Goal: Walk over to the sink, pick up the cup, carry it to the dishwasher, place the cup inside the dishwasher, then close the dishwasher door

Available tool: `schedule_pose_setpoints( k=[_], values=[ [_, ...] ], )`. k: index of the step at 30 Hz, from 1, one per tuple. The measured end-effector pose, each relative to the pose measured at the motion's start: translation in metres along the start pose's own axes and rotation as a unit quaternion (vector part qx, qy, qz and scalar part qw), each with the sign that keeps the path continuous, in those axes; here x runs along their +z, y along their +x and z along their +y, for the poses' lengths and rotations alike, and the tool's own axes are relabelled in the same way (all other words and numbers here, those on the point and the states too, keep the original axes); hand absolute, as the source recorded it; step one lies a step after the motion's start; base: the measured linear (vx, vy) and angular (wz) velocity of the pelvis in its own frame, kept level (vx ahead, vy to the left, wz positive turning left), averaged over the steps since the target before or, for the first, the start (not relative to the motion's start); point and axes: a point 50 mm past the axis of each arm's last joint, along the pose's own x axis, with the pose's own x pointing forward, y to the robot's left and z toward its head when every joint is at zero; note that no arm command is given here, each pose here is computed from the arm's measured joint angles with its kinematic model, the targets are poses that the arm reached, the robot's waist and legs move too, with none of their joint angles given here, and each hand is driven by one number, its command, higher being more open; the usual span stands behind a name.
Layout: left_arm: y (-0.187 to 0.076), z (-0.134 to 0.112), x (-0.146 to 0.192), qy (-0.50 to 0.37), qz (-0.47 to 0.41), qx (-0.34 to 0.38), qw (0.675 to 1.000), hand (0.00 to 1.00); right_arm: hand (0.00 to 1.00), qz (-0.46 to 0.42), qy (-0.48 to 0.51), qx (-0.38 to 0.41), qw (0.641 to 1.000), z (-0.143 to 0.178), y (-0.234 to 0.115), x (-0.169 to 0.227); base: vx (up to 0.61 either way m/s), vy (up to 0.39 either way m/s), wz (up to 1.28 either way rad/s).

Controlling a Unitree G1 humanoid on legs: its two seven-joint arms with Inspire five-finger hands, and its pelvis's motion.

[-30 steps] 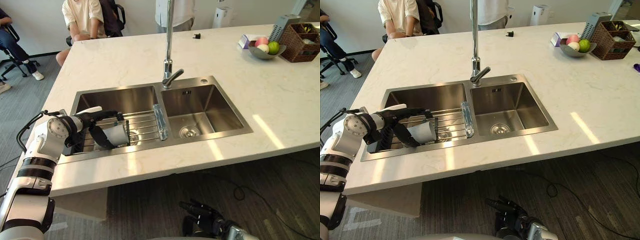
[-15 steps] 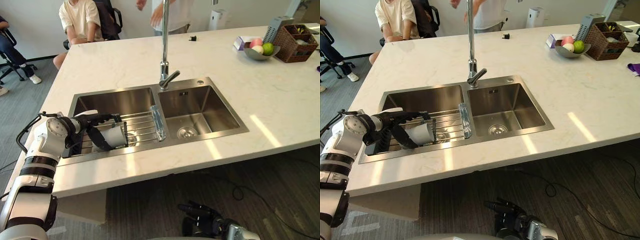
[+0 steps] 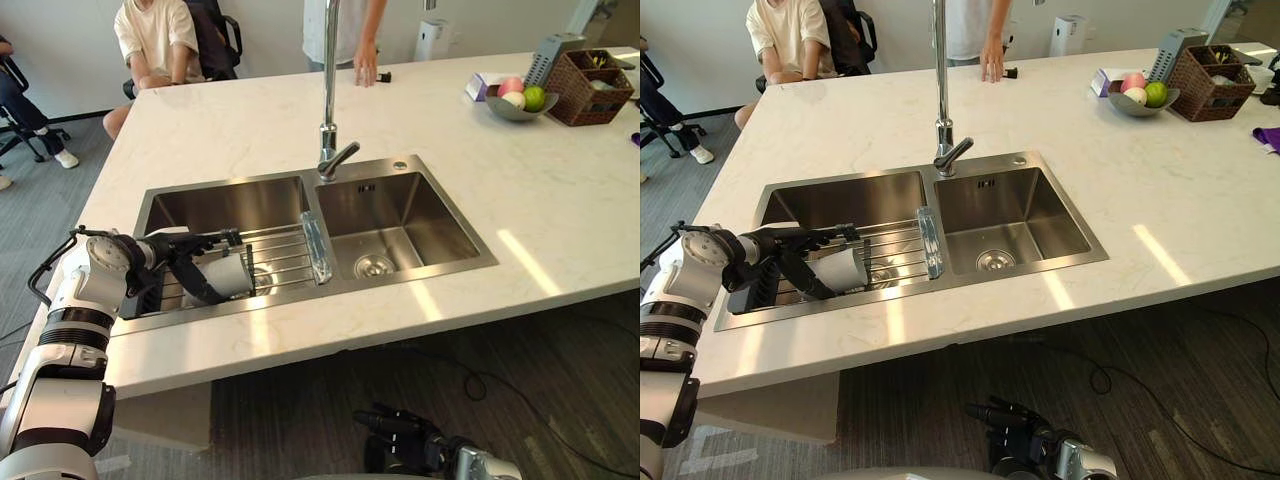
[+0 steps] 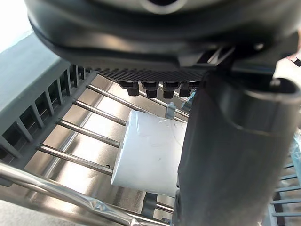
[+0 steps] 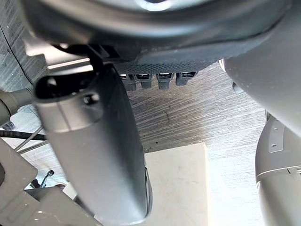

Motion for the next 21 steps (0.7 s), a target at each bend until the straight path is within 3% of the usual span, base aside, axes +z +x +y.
schedule_pose_setpoints(
  k=[12,21],
  values=[
    [0.003,-0.012,-0.034,-0.186,0.017,0.001,0.982,1.0,1.0,0.008,0.0,0.003,1.0,0.0,0.0,0.0,0.0,0.0,0.0],
    [0.004,-0.015,-0.038,-0.225,0.016,-0.009,0.974,1.0,1.0,0.018,-0.002,0.004,1.0,0.0,0.001,0.002,0.0,0.0,0.0]
  ],
)
